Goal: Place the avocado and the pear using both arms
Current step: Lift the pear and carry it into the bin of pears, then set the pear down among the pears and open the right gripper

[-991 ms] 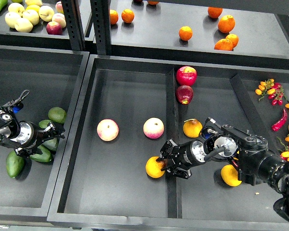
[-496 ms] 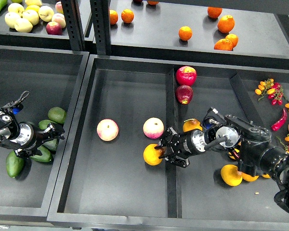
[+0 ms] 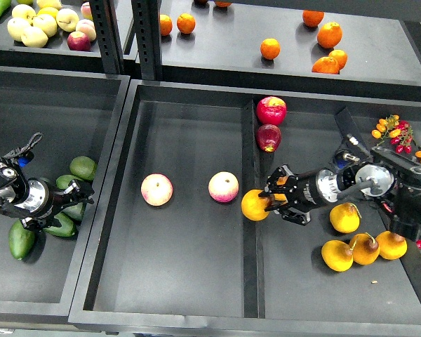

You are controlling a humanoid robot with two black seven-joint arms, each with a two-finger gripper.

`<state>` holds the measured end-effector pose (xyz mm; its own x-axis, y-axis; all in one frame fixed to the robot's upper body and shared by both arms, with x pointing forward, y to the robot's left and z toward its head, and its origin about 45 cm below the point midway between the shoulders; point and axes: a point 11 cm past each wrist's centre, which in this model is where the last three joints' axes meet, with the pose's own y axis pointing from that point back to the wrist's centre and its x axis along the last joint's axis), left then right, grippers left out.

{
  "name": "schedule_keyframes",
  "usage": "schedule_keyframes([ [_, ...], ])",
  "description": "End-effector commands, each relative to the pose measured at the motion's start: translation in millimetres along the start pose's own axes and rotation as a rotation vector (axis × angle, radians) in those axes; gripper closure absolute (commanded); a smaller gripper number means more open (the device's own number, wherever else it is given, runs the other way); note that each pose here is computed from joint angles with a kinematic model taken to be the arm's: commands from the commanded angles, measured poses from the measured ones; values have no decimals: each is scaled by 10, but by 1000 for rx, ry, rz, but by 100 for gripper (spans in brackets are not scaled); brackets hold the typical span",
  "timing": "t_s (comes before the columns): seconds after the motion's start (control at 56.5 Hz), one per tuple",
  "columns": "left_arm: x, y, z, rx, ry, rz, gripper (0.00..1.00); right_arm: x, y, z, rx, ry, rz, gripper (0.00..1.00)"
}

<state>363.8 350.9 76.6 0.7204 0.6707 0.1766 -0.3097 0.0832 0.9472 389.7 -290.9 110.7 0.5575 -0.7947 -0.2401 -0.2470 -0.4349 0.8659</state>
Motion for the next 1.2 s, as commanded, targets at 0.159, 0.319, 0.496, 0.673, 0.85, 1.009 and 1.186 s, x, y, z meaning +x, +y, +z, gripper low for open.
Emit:
schedule_keyframes([
  [0.159,5,4,4,-4,4,0,1,66,-119,497,-86,-41,5,95],
  [0.319,7,3,0,-3,5,1,1,63,-200,739,-132,-53,5,95],
  [0.496,7,2,-2,-4,8,1,1,78,-243,860,-152,-69,12,95],
  [0.673,7,2,-2,-4,8,1,1,71,-270,897,-154,-78,11,93],
  [0.85,5,3,10,-6,7,0,1,71,-261,872,-151,-74,11,69],
  [1.009,10,6,16,-7,6,1,1,61,-239,788,-142,-58,9,47],
  [1.186,18,13,29,-9,5,3,1,29,-204,651,-121,-40,-2,36],
])
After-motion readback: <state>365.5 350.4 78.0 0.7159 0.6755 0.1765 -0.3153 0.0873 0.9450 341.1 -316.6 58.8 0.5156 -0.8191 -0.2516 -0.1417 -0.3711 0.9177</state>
